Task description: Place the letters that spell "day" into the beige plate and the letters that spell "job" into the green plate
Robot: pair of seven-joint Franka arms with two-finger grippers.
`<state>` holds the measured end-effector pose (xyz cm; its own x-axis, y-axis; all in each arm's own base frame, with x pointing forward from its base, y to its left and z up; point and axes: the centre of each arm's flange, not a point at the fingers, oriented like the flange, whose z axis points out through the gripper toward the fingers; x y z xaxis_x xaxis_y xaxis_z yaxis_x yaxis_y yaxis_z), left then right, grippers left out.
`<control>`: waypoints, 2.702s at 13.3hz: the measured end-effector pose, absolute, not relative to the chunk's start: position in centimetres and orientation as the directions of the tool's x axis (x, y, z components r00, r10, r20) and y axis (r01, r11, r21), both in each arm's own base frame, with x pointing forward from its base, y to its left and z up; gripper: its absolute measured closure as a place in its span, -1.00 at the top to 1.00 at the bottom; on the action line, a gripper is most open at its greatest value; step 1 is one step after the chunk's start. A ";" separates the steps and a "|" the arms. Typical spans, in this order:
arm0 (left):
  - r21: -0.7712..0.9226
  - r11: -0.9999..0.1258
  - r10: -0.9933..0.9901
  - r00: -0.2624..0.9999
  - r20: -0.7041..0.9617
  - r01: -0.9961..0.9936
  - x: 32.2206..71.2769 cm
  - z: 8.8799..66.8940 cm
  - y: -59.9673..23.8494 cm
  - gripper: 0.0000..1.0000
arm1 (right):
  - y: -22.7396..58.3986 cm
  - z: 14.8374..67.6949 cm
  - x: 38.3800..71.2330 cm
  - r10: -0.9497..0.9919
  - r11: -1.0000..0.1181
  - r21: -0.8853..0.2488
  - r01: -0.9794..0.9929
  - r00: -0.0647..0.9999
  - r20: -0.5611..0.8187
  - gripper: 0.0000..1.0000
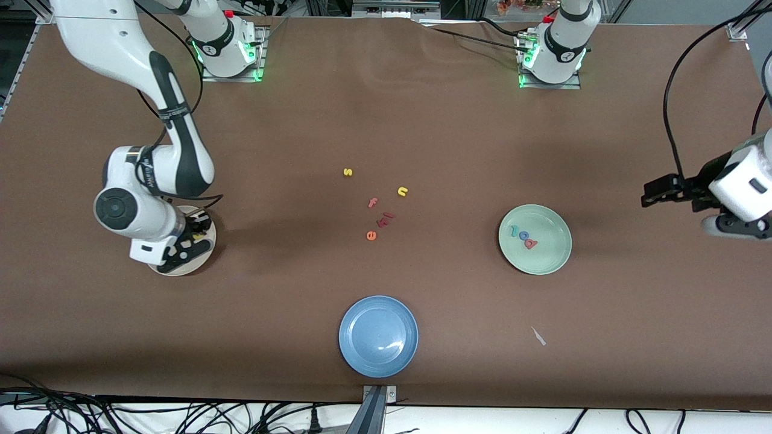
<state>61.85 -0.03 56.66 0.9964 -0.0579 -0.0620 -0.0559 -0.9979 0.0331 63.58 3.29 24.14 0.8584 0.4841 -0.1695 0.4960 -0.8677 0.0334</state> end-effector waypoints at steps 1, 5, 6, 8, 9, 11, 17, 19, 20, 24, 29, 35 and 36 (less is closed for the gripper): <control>0.032 -0.998 -0.059 0.997 -0.055 -0.057 60.5 57.2 -0.4 1.00 | 2.3 24.0 63.6 0.470 -0.876 0.032 0.481 0.866 -0.170 -0.37; 0.022 -0.996 -0.091 0.996 -0.023 -0.090 56.1 58.8 -2.5 1.00 | 3.7 24.8 64.2 0.441 -0.892 0.035 0.450 0.885 -0.147 0.30; 0.022 -0.995 -0.093 0.996 -0.019 -0.092 55.6 59.0 -2.6 1.00 | 4.7 25.3 64.4 0.431 -0.897 0.034 0.440 0.891 -0.145 0.44; 0.023 -0.996 -0.092 0.996 -0.017 -0.092 55.3 59.0 -2.6 1.00 | 6.7 26.5 64.8 0.405 -0.910 0.025 0.414 0.900 -0.161 0.89; 0.023 -0.995 -0.094 0.995 -0.018 -0.093 55.3 58.9 -2.7 1.00 | 7.6 27.2 64.9 0.386 -0.918 0.022 0.395 0.906 -0.171 1.00; 0.023 -0.994 -0.106 0.994 -0.019 -0.105 55.2 58.8 -3.4 1.00 | 9.4 28.7 65.1 0.334 -0.939 0.020 0.344 0.922 -0.197 1.00; 0.023 -0.993 -0.119 0.993 -0.020 -0.119 55.2 58.8 -4.3 1.00 | 16.9 35.9 63.1 0.147 -0.986 0.037 0.160 0.961 -0.233 1.00; 0.022 -0.991 -0.131 0.991 -0.020 -0.130 55.1 58.8 -5.0 1.00 | 16.9 40.9 61.5 0.132 -0.989 0.032 0.143 0.966 -0.224 1.00; 0.022 -0.990 -0.138 0.990 -0.019 -0.138 55.1 58.9 -5.4 1.00 | 16.2 43.6 60.6 0.128 -0.990 0.036 0.139 0.968 -0.217 1.00; 0.022 -0.987 -0.161 0.987 -0.029 -0.160 54.8 59.0 -6.8 1.00 | 9.5 52.5 56.8 0.068 -0.996 0.039 0.077 0.981 -0.179 1.00; 0.022 -0.987 -0.161 0.987 -0.030 -0.160 54.8 59.0 -6.8 1.00 | 3.4 55.9 55.6 0.042 -0.997 0.054 0.050 0.988 -0.148 1.00; 0.022 -0.987 -0.161 0.987 -0.031 -0.160 54.7 59.0 -6.8 1.00 | -0.5 56.1 55.3 0.049 -0.997 0.043 0.057 0.983 -0.176 1.00; 0.022 -0.987 -0.161 0.987 -0.031 -0.160 54.7 59.0 -6.8 1.00 | -0.4 56.1 55.3 0.050 -0.997 0.043 0.059 0.983 -0.175 1.00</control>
<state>54.75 -6.79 59.04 0.9865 -0.1606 -0.0308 -0.1600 -0.9869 0.0223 55.35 -0.42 56.11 0.9833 0.0503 -0.1747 0.0587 -0.9973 0.0431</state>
